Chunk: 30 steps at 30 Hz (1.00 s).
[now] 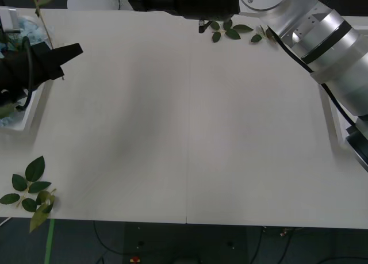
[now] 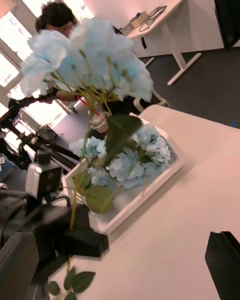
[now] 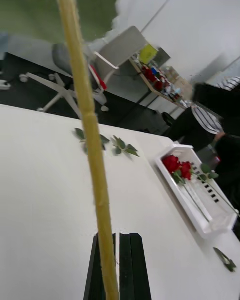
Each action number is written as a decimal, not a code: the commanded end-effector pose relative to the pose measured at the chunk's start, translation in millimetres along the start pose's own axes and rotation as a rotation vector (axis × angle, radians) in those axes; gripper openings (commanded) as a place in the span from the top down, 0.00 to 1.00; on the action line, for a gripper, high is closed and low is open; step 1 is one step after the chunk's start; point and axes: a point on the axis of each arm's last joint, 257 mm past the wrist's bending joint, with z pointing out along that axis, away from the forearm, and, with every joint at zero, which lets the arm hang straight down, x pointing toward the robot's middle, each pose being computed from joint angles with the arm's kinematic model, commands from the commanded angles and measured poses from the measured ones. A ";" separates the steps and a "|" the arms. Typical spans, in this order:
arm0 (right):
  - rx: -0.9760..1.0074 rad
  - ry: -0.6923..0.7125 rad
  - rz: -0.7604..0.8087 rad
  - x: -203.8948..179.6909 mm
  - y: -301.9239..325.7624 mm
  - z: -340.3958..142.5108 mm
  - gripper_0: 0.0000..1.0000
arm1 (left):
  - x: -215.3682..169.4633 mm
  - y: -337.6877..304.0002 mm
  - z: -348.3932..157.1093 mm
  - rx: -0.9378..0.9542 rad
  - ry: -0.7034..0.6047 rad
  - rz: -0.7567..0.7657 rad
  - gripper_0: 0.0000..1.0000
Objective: Place the red flowers into the right box and the blue flowers into the left box. If a person shows an open palm, hand one flower to the person first, then continue sorting.
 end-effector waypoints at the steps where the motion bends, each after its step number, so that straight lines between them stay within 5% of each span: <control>1: 0.020 0.072 -0.205 -6.6 8.7 -29.5 0.01 | -39.5 57.8 -39.6 -0.145 -0.028 0.072 1.00; 19: 0.002 0.574 -0.648 70.8 -69.1 -190.6 0.01 | -76.1 193.9 -184.8 -0.494 -0.029 0.052 1.00; 30: -0.048 0.686 -0.779 105.9 -70.2 -247.6 0.01 | -78.5 220.5 -230.7 -0.578 -0.055 0.016 1.00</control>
